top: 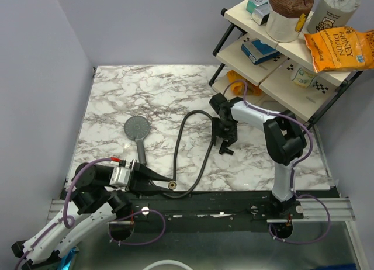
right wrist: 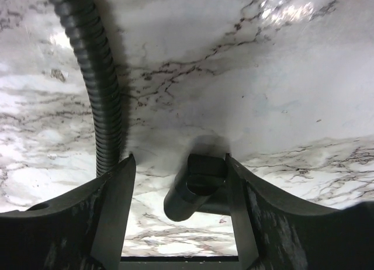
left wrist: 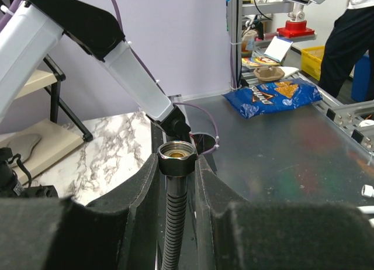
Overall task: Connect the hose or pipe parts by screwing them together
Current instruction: Pick up the adaptor from the center of the board.
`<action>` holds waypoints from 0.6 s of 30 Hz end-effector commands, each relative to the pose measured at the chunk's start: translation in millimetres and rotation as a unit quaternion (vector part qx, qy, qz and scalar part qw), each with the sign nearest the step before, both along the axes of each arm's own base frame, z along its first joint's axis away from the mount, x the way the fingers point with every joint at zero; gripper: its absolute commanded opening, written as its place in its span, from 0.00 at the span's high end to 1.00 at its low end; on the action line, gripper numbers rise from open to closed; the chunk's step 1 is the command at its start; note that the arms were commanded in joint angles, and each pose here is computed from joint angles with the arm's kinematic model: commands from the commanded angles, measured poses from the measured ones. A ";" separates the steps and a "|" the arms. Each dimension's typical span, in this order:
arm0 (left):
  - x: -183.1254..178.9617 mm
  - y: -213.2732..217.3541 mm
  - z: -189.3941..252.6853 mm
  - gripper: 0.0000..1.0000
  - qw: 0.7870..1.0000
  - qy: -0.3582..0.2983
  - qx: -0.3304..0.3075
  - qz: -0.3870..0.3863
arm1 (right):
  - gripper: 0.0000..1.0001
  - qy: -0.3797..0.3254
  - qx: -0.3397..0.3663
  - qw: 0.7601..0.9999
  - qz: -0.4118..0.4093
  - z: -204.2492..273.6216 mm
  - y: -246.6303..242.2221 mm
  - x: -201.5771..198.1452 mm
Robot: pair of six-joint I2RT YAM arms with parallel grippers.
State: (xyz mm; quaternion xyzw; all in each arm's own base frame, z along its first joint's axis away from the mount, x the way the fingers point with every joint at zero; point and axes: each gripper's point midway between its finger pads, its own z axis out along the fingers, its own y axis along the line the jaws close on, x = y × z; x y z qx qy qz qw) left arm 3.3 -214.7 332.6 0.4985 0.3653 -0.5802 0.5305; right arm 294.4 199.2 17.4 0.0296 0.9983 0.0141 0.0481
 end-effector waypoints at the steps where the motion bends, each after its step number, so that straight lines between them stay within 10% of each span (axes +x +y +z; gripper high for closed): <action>1: -0.5 -0.4 0.9 1.00 1.000 -0.020 -0.007 -0.005 | 0.30 0.015 0.020 0.999 0.035 11.2 4.6 -23.3; 18: 0.3 -2.4 -2.0 1.00 1.000 -0.015 -0.004 -0.010 | 0.32 0.007 -0.007 0.998 0.067 17.3 0.4 -8.8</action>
